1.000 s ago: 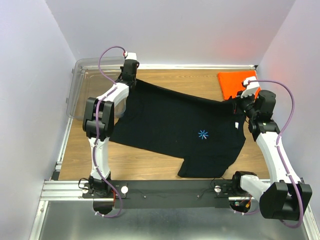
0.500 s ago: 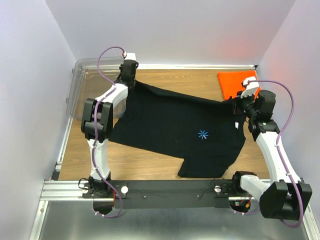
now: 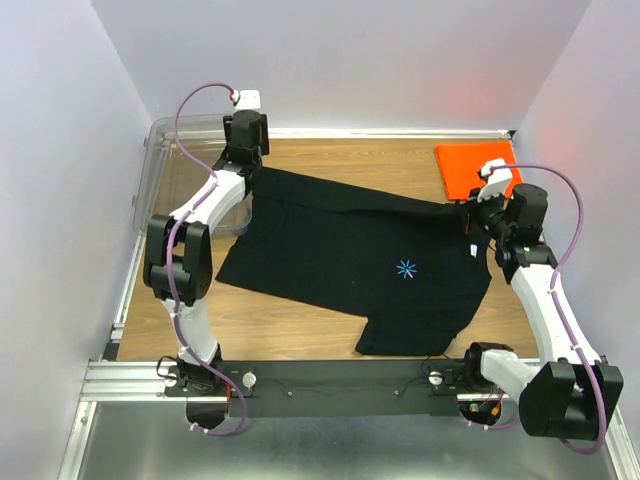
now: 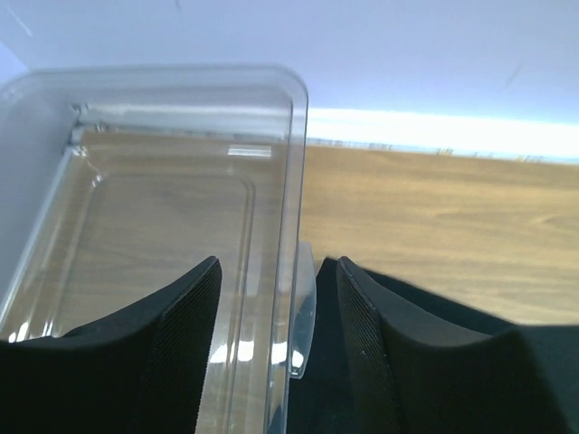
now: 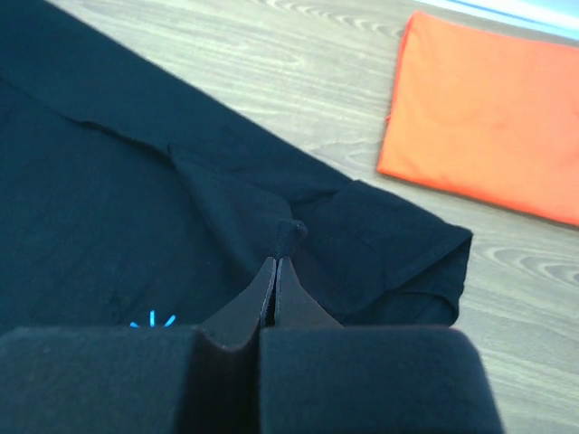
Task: Fold and stack the t-shirts
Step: Fold the tshirt
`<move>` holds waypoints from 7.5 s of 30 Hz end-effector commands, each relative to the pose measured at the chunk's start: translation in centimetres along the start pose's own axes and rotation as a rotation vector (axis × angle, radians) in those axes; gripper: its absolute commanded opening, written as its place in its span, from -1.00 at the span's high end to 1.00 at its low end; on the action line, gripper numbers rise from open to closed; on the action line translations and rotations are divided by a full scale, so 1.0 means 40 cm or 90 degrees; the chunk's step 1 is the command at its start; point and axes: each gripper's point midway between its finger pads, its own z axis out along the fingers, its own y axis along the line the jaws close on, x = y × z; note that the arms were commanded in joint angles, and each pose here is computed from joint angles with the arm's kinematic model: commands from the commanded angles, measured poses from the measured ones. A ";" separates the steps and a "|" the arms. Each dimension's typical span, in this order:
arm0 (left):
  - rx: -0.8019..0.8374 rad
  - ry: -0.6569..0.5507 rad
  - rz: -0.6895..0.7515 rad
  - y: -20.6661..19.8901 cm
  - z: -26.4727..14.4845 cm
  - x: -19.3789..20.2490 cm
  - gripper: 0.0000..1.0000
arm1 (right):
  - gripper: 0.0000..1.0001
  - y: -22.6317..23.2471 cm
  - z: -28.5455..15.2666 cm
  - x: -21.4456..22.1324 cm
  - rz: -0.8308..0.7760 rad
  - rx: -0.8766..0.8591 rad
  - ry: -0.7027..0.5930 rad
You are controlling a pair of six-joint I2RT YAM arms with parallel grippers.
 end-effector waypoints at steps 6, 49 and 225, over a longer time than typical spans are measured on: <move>0.034 -0.109 -0.083 0.014 -0.097 -0.190 -0.29 | 0.99 0.042 -0.022 0.056 -0.023 -0.048 0.035; 0.232 -0.172 -0.139 0.041 -0.510 -0.212 -0.33 | 0.99 0.156 -0.102 0.122 -0.128 -0.223 0.083; 0.247 -0.145 -0.088 0.080 -0.608 -0.060 -0.34 | -0.23 -0.190 0.107 0.219 0.217 -0.008 0.297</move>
